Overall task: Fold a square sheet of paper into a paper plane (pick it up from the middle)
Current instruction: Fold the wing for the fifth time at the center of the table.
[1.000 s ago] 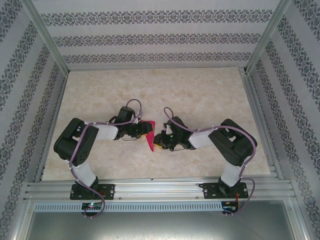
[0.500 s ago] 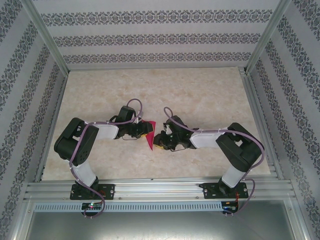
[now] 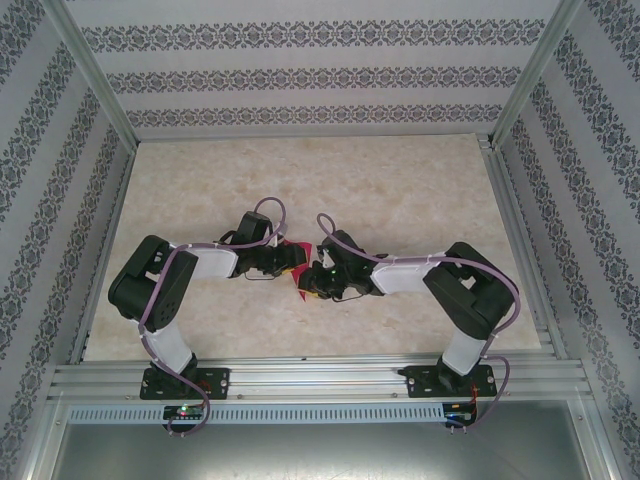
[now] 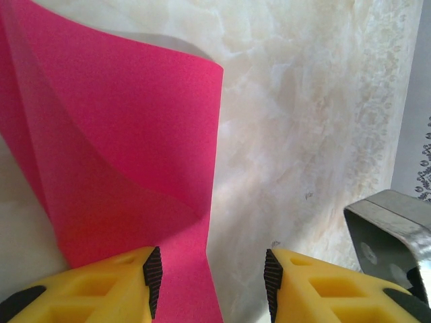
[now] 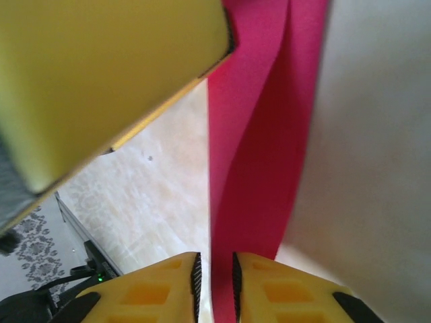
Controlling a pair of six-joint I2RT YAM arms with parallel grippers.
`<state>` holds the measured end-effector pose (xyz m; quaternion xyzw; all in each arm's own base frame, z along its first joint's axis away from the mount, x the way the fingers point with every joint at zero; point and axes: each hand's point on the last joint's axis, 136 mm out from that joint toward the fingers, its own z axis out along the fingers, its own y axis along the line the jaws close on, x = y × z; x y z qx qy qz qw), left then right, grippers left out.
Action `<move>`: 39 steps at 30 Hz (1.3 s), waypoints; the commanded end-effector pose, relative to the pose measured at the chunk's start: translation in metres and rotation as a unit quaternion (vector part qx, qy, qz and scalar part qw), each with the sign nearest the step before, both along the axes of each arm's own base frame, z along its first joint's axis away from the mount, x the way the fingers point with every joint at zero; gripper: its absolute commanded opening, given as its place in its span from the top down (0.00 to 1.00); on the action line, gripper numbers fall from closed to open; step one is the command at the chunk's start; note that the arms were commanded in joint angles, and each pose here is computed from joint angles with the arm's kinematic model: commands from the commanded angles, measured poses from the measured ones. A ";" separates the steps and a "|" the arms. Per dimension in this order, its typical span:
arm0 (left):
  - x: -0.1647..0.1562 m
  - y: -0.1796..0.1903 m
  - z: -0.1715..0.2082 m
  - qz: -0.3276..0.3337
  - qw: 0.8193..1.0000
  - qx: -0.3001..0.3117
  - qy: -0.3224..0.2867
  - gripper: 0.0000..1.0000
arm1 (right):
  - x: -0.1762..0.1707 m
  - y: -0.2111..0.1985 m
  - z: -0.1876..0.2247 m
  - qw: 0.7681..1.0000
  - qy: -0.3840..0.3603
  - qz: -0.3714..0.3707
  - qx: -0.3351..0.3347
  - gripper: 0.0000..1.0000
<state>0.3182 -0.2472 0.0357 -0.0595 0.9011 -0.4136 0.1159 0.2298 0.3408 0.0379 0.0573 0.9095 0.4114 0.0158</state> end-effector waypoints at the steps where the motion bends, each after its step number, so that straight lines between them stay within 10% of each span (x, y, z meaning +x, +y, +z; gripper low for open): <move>1: -0.017 -0.007 -0.016 -0.025 0.999 0.018 0.026 0.52 | -0.003 0.000 -0.009 1.000 0.004 0.002 -0.012 0.86; 39: -0.020 -0.007 -0.019 -0.023 0.999 0.025 0.040 0.53 | -0.050 -0.013 -0.058 0.991 0.062 0.051 -0.111 0.93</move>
